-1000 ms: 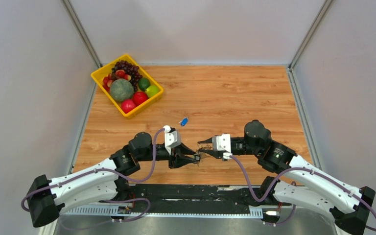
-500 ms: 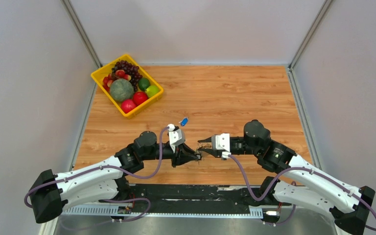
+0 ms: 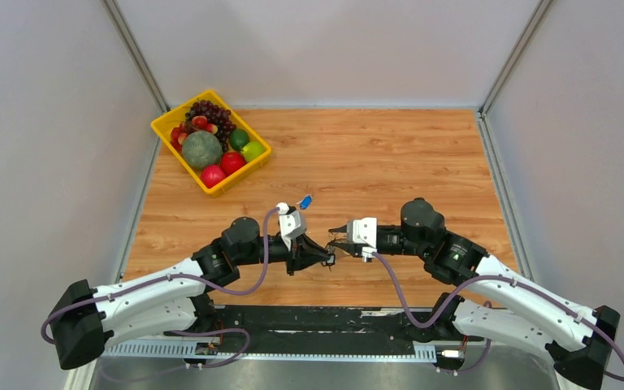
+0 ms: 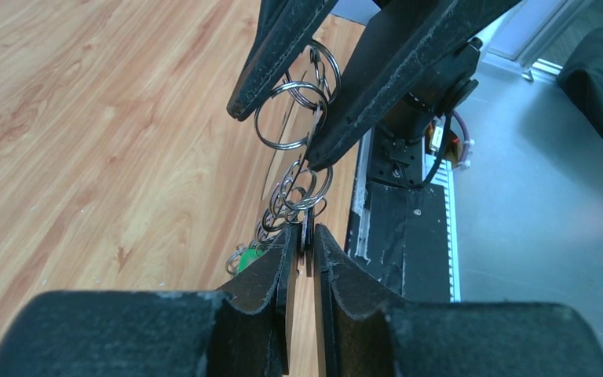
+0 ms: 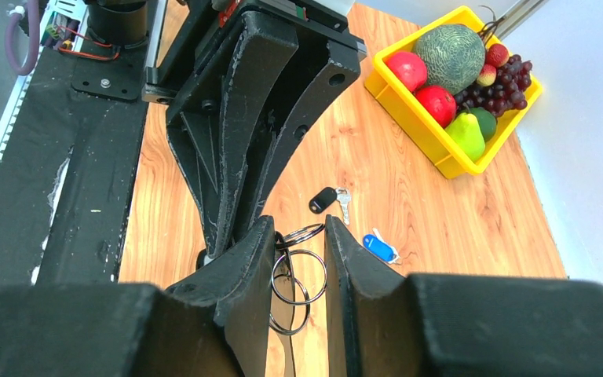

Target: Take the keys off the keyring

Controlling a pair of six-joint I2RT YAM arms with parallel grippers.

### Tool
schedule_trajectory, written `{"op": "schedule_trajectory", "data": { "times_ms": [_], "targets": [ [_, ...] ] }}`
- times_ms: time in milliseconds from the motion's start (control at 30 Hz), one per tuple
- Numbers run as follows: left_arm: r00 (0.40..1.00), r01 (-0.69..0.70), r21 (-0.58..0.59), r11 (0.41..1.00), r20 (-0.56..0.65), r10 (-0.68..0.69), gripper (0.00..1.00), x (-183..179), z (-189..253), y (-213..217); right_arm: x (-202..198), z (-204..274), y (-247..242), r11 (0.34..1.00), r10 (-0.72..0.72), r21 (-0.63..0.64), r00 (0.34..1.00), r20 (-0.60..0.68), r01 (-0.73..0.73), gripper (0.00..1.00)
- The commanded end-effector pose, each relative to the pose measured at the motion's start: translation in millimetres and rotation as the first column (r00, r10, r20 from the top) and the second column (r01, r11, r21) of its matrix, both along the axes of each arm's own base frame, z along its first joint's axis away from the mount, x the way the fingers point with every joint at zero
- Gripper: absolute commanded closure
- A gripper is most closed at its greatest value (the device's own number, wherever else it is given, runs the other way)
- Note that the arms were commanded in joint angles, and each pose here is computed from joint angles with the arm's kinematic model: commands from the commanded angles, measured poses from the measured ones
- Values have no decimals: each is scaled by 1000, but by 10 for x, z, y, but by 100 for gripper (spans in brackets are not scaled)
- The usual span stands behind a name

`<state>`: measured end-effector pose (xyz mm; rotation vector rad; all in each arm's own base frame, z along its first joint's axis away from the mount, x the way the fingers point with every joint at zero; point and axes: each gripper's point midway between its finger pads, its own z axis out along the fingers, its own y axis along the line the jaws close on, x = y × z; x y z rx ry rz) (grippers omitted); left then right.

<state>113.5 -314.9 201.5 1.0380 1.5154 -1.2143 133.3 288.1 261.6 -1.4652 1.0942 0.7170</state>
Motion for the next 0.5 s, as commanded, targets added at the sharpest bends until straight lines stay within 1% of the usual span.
{"op": "schedule_trajectory", "data": {
  "times_ms": [0,467],
  "targets": [
    [1000,-21,-66,998,14,22,80,76,205,-72,41,220,28,998,-17,55,1000,23,16,100],
    [993,-119,-58,991,-22,118,71,279,160,-120,87,232,36,997,-44,57,999,5,44,100]
  ]
}}
